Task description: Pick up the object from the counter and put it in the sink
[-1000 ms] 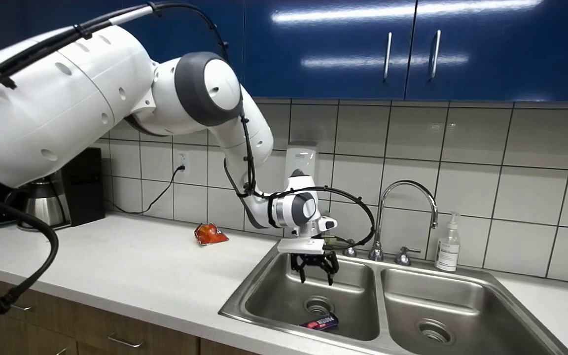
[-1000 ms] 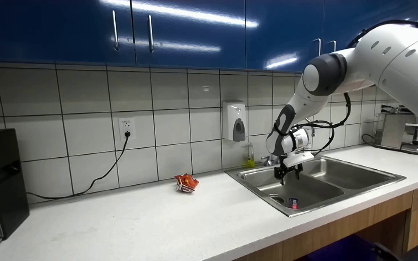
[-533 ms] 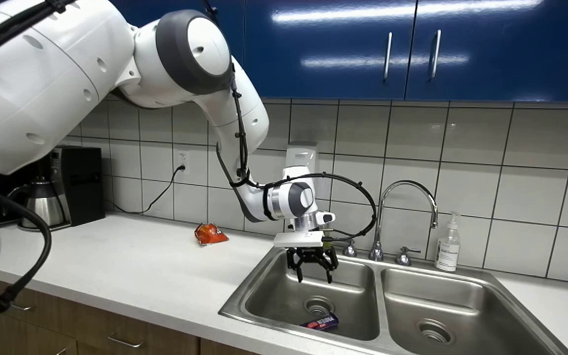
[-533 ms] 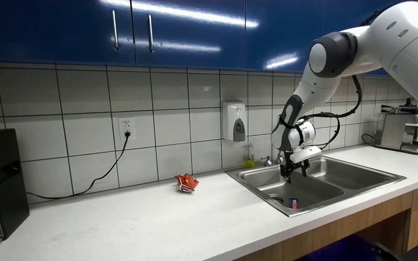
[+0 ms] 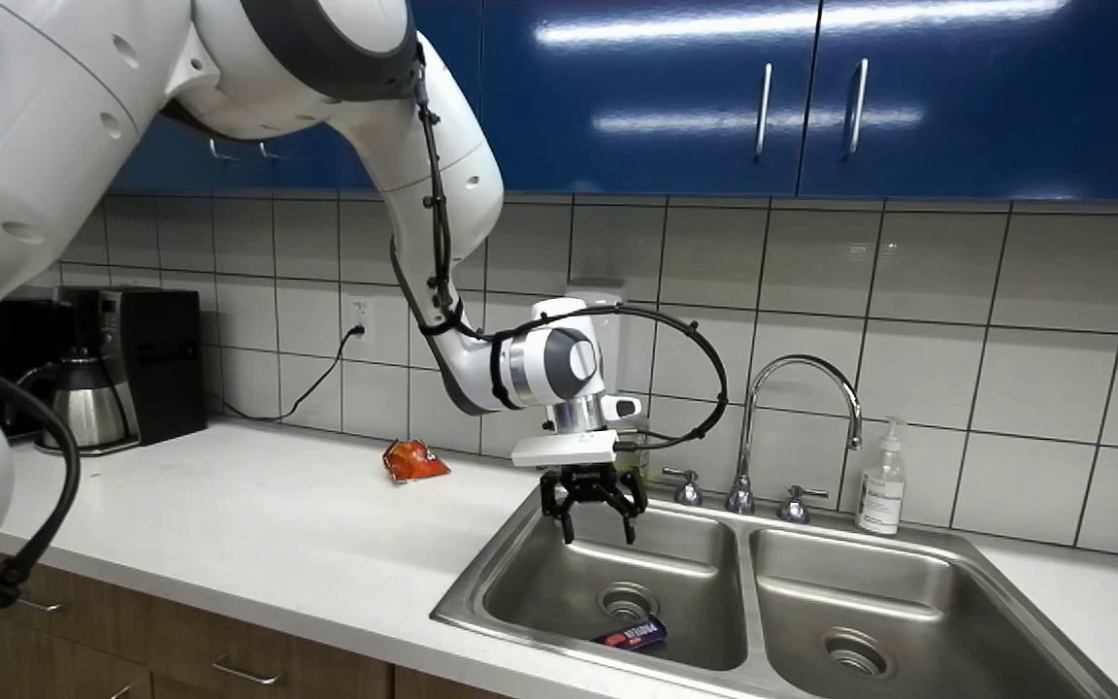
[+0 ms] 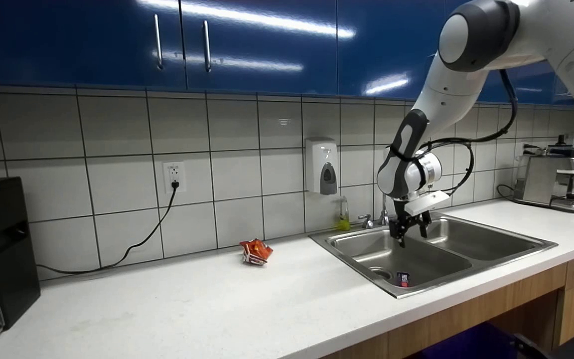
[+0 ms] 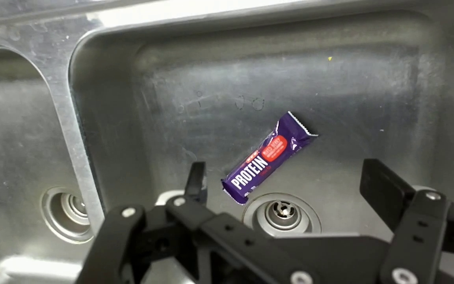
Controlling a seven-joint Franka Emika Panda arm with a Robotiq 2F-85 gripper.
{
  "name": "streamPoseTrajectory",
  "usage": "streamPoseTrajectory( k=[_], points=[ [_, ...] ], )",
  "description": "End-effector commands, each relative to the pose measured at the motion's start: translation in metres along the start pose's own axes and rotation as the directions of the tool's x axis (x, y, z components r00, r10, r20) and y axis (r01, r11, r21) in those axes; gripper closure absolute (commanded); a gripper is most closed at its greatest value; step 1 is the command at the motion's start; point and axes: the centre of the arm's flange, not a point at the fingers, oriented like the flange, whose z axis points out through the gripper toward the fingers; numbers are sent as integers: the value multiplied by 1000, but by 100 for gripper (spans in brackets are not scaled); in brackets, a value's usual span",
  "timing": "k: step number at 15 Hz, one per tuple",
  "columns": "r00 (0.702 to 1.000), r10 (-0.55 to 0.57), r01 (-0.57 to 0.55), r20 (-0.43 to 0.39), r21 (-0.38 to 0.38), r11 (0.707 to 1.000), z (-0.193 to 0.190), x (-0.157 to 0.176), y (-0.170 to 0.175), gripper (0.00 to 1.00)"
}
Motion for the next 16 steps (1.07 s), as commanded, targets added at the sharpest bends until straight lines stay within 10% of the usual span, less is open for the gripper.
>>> streamPoseTrajectory(
  k=[1, 16],
  points=[
    [1000, -3, 3, 8, -19, 1000, -35, -35, -13, 0],
    [1000, 1, -1, -10, -24, 1000, -67, -90, -21, 0]
  ],
)
